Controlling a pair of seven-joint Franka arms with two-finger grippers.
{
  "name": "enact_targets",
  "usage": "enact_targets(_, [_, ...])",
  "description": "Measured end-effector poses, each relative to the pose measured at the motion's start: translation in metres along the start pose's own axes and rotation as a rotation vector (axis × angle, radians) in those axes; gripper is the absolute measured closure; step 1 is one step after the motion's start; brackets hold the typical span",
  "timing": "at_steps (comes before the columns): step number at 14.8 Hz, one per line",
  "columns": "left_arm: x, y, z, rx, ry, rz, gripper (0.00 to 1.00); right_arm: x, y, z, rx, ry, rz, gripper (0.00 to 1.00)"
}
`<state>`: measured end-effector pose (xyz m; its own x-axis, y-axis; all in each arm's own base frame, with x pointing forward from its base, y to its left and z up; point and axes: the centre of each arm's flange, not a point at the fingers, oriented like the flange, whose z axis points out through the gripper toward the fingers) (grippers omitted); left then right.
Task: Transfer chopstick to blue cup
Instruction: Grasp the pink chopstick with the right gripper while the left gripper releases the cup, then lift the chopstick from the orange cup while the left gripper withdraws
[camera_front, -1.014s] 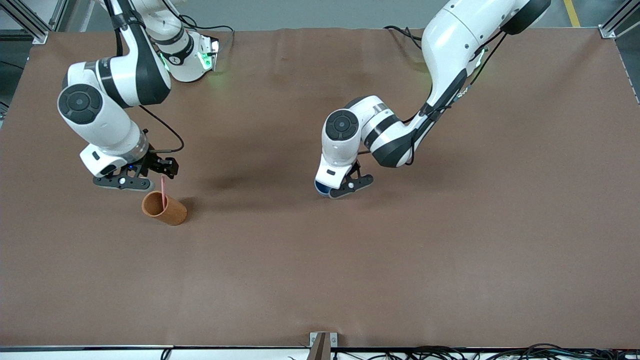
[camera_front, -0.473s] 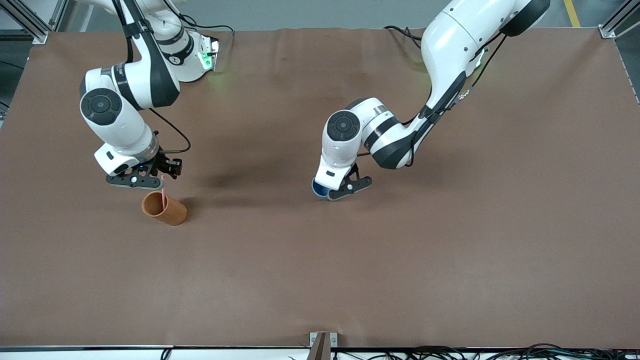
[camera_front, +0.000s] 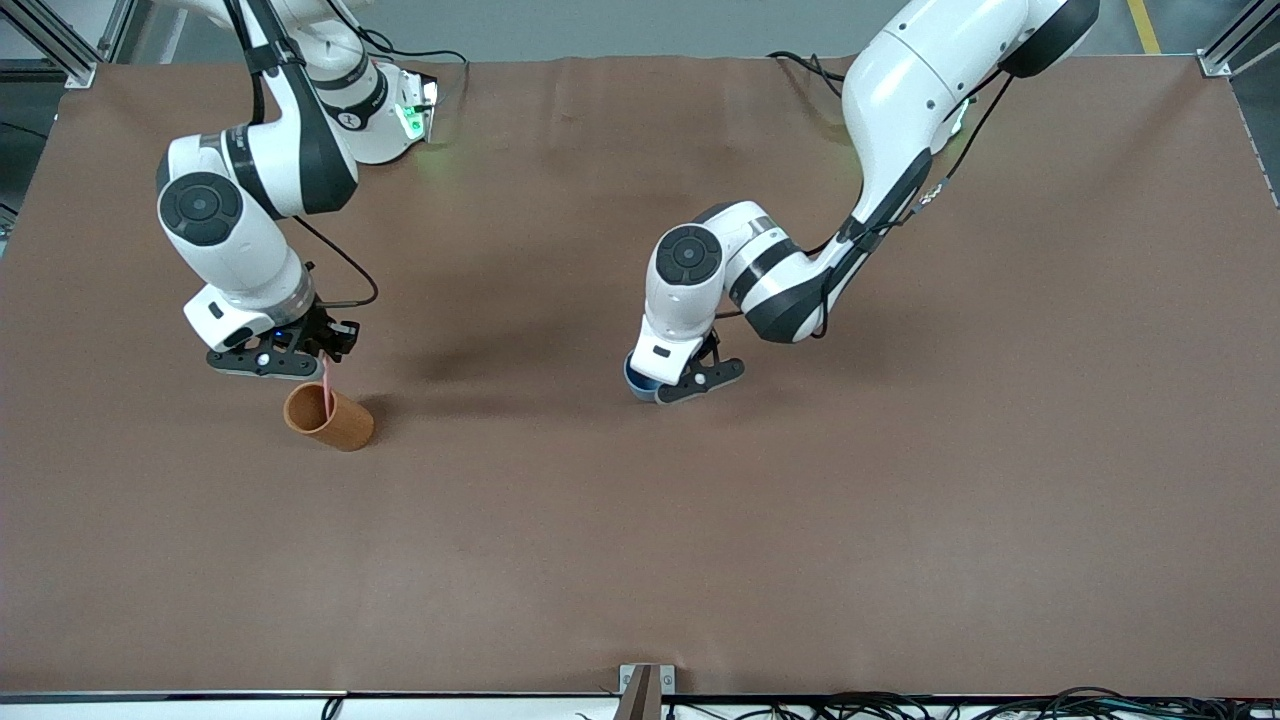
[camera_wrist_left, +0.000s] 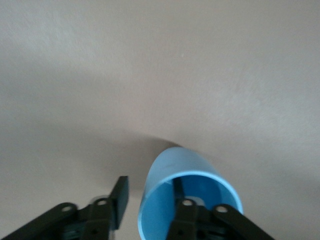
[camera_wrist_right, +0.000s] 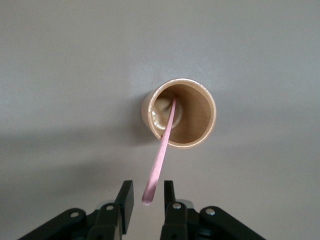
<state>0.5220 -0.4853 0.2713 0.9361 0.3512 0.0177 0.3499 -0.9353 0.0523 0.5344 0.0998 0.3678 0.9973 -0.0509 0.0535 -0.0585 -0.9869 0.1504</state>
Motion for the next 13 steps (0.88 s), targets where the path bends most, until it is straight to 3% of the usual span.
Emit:
enact_targets(3, [0.027, -0.017, -0.065, 0.054, 0.039, 0.083, 0.23, 0.0, 0.0, 0.0, -0.001, 0.001, 0.0, 0.73])
enact_targets(6, [0.068, -0.066, -0.141, 0.121, 0.02, 0.207, 0.0, 0.0, 0.0, 0.0, -0.001, 0.002, 0.0, 0.76])
enact_targets(7, [0.088, -0.09, -0.165, 0.133, -0.004, 0.261, 0.0, 0.0, 0.0, 0.0, -0.001, 0.003, 0.0, 0.84])
enact_targets(8, [0.105, -0.112, -0.182, 0.129, -0.027, 0.303, 0.0, 0.0, 0.0, 0.0, -0.001, 0.003, 0.0, 0.84])
enact_targets(9, [0.124, -0.138, -0.198, 0.121, -0.051, 0.341, 0.0, 0.001, 0.001, -0.001, -0.003, 0.005, 0.001, 0.9])
enact_targets(13, [0.175, -0.24, -0.266, 0.097, -0.109, 0.481, 0.0, 0.002, 0.002, -0.004, -0.003, 0.014, 0.004, 0.9])
